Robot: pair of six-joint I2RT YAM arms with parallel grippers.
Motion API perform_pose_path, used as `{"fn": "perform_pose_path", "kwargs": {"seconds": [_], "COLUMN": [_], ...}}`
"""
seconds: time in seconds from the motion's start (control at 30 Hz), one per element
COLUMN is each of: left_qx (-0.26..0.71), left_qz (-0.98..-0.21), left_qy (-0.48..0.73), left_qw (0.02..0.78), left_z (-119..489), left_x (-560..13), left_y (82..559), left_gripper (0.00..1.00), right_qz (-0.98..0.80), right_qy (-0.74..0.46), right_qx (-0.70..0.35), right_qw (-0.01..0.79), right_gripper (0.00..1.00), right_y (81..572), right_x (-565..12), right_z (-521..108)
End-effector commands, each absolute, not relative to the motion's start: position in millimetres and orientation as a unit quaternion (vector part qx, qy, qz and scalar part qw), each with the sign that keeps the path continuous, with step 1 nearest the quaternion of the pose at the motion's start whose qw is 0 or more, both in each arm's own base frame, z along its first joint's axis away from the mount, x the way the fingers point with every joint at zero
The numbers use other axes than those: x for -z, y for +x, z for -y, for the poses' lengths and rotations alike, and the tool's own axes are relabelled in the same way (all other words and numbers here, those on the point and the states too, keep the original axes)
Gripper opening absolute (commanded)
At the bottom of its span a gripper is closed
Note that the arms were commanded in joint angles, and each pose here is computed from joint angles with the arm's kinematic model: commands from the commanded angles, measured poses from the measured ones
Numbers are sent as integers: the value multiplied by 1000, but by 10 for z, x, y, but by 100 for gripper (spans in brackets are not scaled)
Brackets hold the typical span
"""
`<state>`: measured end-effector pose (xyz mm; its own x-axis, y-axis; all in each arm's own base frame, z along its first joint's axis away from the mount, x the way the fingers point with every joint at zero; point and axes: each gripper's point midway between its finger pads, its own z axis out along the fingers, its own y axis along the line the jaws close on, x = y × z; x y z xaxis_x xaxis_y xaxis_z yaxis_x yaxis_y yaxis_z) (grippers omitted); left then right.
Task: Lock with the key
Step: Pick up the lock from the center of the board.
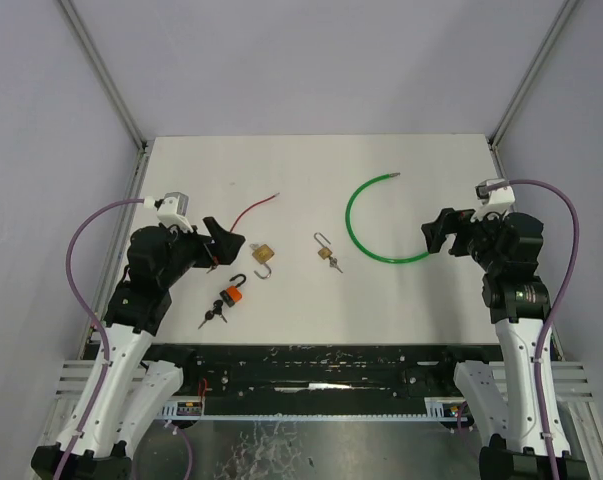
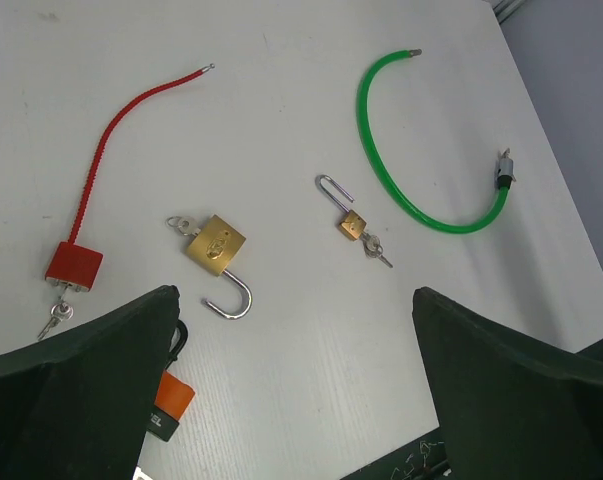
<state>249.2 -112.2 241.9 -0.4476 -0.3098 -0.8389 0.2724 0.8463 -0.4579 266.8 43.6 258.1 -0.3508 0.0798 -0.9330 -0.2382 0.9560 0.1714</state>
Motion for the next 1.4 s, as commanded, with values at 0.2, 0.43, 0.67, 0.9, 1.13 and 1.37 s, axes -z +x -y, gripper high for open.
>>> {"fn": "perform_pose_path", "kwargs": {"seconds": [0.2, 0.43, 0.67, 0.9, 1.13, 1.37], "left_qx": [268, 271, 271, 268, 247, -10], "left_qz": [-774, -767, -777, -819, -858, -870], "left_qy": [-14, -20, -27, -84, -174, -254], "left_qw": [573, 582, 568, 500, 416, 422], "left_z": [1053, 1044, 1057, 1082, 1180, 1244], "left_x": [-2574, -2587, -2483, -2112, -1668, -1457], "left_y": [2653, 2682, 2777, 3023, 3161, 3140], "left_gripper": [100, 100, 100, 97, 84, 84], "right_qz": [-777, -769, -739, -727, -752, -781], "right_qy": [-26, -46, -211, -281, -293, -284], "right_qx": [-147, -154, -184, -240, -218, -185], "right_qw": [611, 619, 613, 579, 549, 524], "right_gripper": [99, 99, 99, 99, 99, 99], "right_y": [2826, 2855, 2772, 2611, 2613, 2631], "right_x": [-2814, -2764, -2435, -2325, -2238, -2153], "right_z": [-389, -435, -755, -983, -908, -776]}}
